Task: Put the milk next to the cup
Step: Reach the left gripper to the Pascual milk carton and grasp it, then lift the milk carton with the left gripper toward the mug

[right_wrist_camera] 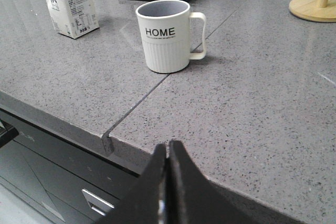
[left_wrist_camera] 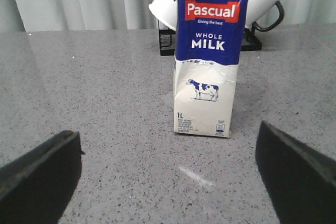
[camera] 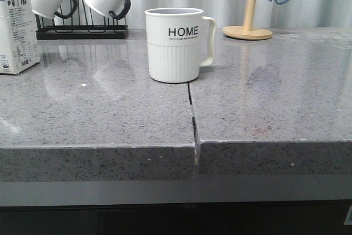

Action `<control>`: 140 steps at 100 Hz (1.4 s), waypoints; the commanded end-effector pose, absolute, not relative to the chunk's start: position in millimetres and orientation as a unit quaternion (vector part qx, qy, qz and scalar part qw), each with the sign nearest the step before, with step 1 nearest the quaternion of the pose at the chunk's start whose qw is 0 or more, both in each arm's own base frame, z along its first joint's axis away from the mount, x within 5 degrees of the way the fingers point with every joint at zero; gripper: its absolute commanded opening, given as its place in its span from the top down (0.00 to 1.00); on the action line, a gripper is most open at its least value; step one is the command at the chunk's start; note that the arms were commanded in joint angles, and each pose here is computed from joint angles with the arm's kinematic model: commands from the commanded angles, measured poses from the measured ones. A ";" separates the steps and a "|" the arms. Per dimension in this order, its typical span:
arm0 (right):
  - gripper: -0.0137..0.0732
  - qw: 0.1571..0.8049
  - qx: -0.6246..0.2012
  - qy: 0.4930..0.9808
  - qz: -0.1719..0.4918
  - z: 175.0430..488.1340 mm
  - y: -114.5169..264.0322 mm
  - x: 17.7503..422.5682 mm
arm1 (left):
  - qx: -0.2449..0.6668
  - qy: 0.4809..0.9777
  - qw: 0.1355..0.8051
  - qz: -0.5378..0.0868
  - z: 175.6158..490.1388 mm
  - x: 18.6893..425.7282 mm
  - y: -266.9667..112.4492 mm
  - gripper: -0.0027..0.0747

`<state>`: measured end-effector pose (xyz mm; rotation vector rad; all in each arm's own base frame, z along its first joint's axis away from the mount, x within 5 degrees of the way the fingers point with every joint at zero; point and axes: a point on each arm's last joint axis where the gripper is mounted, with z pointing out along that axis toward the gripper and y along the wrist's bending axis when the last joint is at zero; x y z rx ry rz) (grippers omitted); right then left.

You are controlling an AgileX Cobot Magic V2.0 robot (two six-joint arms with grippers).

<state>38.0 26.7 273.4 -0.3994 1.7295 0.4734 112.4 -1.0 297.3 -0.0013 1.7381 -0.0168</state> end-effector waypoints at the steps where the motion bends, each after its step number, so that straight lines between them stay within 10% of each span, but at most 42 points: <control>1: 0.86 0.640 -0.167 0.722 0.205 287.3 26.0 39.3 | -0.007 0.718 0.696 -0.010 317.2 123.9 -0.4 0.15; 140: 0.86 0.640 -0.167 0.722 0.205 287.3 26.0 39.3 | -0.005 0.733 0.678 -0.059 306.9 302.1 -35.7 0.18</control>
